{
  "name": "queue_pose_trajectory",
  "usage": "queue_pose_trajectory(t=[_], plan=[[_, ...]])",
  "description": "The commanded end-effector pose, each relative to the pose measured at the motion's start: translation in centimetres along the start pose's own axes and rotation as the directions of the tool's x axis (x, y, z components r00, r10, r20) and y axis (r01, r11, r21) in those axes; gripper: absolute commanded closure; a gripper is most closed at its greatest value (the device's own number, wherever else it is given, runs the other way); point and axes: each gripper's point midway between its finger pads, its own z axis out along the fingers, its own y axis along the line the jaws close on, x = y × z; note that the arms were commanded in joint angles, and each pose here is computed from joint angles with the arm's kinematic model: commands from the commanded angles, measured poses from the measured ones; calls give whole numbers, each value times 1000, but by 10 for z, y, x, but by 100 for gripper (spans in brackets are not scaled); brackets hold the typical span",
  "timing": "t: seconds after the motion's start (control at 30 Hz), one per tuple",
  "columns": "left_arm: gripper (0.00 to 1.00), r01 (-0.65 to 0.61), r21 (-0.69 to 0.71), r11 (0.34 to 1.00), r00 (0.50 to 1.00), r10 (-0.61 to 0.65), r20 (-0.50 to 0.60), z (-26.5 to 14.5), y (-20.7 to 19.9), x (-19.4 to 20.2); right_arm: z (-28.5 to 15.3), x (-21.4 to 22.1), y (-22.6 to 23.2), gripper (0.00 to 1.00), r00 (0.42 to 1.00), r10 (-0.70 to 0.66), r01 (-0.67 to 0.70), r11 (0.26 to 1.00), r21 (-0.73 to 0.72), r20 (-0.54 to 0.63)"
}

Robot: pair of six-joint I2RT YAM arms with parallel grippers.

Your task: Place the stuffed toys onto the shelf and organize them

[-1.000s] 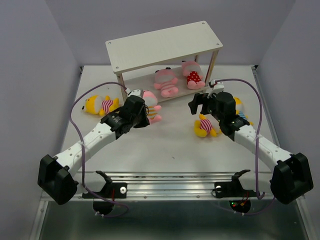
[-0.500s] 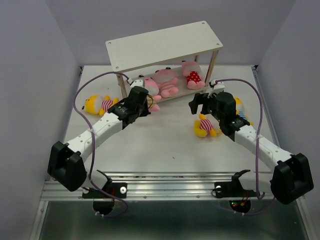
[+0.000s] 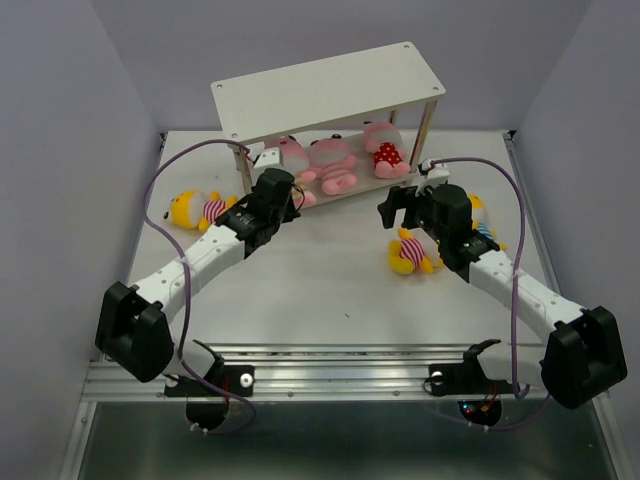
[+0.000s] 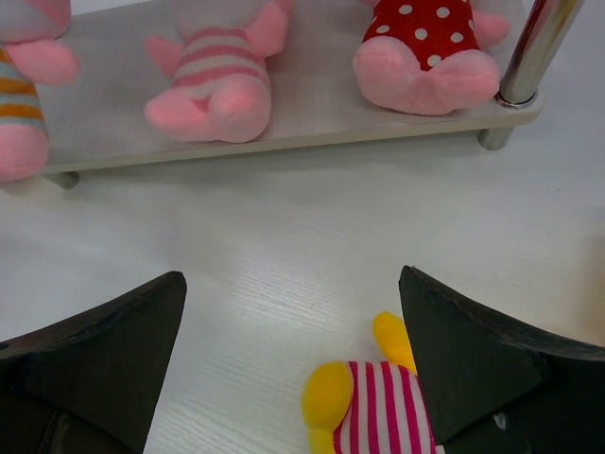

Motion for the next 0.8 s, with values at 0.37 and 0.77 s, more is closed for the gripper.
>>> queue_pose_trajectory(t=[0.37,0.77], plan=[[100,67,-91,994,996,-61,66,28,10,-2,1,-5,-8,0,999,-22,21,999,33,32],[100,75,-152,985,996,-66,64,41,22,2,1,-3,-10,0,999,-24,23,999,43,30]])
